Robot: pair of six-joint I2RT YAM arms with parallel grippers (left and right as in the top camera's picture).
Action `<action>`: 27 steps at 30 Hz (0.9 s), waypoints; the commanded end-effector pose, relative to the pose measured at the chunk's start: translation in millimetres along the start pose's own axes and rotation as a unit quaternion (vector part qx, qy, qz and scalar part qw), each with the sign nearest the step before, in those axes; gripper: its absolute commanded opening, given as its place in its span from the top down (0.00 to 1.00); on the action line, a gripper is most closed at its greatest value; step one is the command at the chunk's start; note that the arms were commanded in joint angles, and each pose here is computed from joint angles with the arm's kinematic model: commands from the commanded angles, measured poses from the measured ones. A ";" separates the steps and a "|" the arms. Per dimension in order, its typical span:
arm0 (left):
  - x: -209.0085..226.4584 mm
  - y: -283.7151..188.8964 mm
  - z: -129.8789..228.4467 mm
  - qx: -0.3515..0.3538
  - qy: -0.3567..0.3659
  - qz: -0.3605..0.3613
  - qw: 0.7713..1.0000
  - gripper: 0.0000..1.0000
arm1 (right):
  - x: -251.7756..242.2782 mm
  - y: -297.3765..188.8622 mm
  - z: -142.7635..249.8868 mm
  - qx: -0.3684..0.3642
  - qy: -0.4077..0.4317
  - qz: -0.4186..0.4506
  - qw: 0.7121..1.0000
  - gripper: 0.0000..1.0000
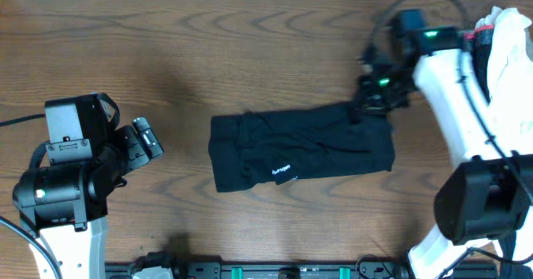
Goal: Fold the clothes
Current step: 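Fold the strip's right end leftward over the middle with the right gripper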
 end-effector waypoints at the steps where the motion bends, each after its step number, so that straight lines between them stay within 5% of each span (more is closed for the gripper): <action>1: 1.0 -2.2 -1.3 -0.004 -0.003 -0.001 1.000 0.02 | 31.1 18.5 13.6 0.011 -0.005 -0.009 1.000 0.99; 12: 1.0 -2.2 -1.3 -0.004 -0.003 -0.001 1.000 0.02 | 92.4 93.7 38.7 -0.005 -0.039 -0.037 0.999 0.97; 14: 1.0 -2.2 -1.3 -0.004 -0.003 -0.001 1.000 0.02 | 97.4 94.8 41.3 -0.005 -0.060 -0.039 0.997 0.68; 15: 1.0 -2.2 -1.3 -0.004 -0.003 -0.001 1.000 0.02 | 99.1 91.5 40.6 -0.009 -0.068 -0.042 0.997 0.67; 22: 1.0 -2.2 -1.3 -0.004 -0.003 -0.001 1.000 0.02 | 82.8 35.2 17.5 -0.087 -0.054 -0.065 0.993 0.67; 27: 1.0 -2.2 -1.3 -0.004 -0.003 -0.001 1.000 0.02 | 37.6 17.5 10.5 -0.085 0.026 -0.050 0.995 0.98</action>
Point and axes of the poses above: each gripper's point midway between its finger pads, its own y axis out along the fingers, its own x axis along the line the jaws close on, z = x × y, the point moved 6 cm from there along -y, back along the fingers, and after that the axes turned 8 degrees about y, right-handed, at the moved point
